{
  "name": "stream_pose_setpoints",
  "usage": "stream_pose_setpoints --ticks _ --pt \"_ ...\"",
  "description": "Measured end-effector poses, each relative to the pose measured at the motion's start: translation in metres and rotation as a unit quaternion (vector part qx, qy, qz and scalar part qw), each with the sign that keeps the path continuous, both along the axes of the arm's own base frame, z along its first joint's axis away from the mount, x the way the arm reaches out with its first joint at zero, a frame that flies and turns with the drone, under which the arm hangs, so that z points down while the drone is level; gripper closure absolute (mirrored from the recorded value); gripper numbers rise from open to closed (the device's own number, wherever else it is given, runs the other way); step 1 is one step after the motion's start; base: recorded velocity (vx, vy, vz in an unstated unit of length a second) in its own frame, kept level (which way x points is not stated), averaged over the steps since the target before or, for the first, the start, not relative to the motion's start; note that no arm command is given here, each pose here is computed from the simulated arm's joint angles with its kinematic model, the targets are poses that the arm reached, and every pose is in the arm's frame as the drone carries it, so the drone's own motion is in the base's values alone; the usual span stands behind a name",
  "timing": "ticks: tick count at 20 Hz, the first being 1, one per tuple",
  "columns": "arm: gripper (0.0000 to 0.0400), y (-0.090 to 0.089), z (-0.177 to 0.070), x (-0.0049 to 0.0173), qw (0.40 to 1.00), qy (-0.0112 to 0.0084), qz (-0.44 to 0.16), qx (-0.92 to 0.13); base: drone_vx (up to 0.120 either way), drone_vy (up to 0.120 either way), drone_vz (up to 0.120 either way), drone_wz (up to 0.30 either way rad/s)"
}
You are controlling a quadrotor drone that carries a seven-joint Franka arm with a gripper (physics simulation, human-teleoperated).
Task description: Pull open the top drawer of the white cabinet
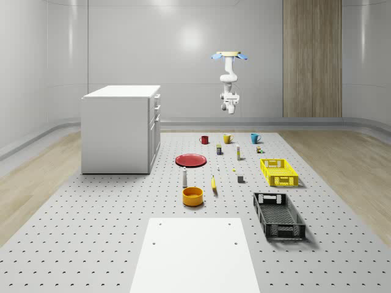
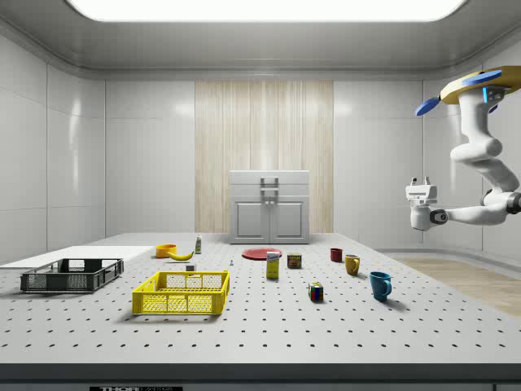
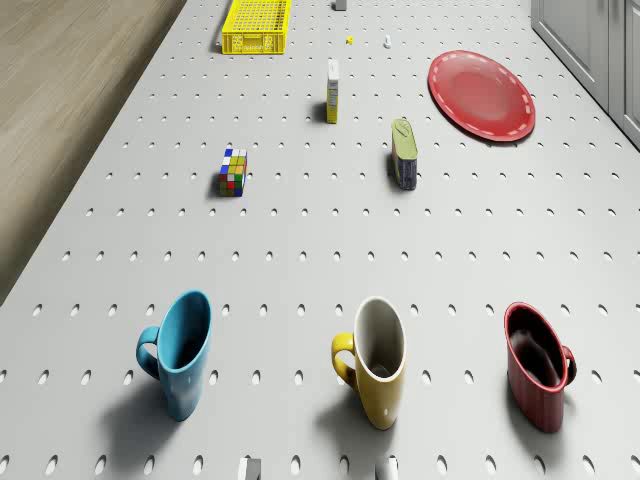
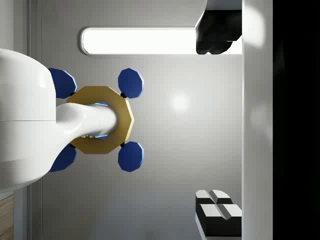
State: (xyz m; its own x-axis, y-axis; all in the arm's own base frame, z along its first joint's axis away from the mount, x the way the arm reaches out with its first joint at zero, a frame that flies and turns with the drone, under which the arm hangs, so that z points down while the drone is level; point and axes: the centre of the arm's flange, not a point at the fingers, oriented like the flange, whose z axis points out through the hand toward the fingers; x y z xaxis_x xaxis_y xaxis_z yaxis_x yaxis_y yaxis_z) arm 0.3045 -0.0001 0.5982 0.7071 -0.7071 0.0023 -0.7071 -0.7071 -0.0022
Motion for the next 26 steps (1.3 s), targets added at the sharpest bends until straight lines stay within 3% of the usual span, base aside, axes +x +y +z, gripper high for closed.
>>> stream_pose_setpoints --ticks 2,5,12,13,16,19,26 --pt "0.0050 0.000 0.015 -0.0027 1.000 -0.0008 0.000 0.000 0.000 0.000 0.000 0.000" --pt "0.0074 0.000 0.037 -0.0039 1.000 -0.0020 0.000 0.000 0.000 0.000 0.000 0.000" --pt "0.0091 0.000 0.075 -0.0017 1.000 -0.0047 0.000 0.000 0.000 0.000 0.000 0.000" --pt "0.0092 -0.008 0.078 -0.0013 0.999 -0.0046 -0.002 0.046 0.000 0.000 0.000 0.000" --pt "0.0088 -0.054 0.068 -0.0004 0.958 -0.0025 -0.001 0.286 0.000 0.000 0.000 0.000" --pt "0.0088 -0.081 0.046 0.0003 0.887 -0.0012 0.001 0.461 0.000 -0.080 0.000 0.000" --pt "0.0093 -0.098 0.011 0.0014 0.768 -0.0003 0.002 0.641 0.103 -0.120 0.040 0.000"
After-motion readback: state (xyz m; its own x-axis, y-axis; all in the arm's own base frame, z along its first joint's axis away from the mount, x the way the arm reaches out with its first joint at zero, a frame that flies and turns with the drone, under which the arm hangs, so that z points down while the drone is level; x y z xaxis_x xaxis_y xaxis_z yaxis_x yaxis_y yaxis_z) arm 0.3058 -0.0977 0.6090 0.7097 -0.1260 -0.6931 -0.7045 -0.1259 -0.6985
